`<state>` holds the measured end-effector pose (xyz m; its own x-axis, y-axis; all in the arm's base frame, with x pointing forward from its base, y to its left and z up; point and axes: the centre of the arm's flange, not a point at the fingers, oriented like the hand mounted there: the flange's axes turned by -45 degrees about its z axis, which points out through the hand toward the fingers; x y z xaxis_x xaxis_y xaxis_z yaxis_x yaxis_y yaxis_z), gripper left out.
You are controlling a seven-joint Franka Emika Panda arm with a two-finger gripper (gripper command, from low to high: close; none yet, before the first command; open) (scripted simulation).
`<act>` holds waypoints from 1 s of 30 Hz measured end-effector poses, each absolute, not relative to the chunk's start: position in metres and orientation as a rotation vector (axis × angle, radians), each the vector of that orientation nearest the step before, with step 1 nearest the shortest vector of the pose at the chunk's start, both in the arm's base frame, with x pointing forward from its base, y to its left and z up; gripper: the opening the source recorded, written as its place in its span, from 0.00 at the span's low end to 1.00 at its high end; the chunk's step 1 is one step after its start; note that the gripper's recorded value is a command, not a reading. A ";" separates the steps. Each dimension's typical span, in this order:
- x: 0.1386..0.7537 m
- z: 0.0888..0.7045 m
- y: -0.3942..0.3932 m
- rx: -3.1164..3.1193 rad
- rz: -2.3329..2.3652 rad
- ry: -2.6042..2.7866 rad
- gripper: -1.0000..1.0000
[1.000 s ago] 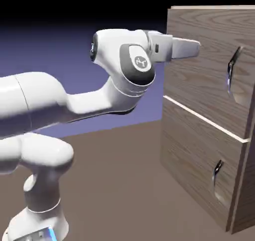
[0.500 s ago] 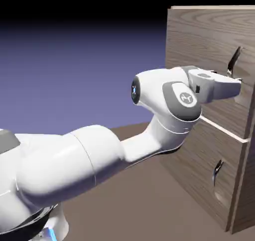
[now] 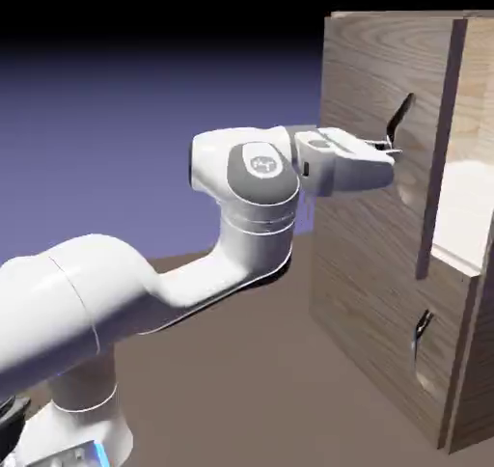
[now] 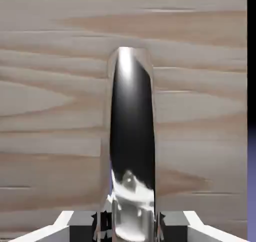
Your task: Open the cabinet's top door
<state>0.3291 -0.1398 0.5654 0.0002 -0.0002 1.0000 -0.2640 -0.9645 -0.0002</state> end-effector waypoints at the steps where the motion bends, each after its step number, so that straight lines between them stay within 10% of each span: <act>1: 0.319 0.565 -0.133 2.064 2.063 -0.306 0.00; 30: 0.177 0.565 0.044 1.741 1.741 -0.751 0.00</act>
<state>0.1768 0.0444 0.5654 0.0001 -0.0001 1.0000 -0.7275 -0.6861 0.0000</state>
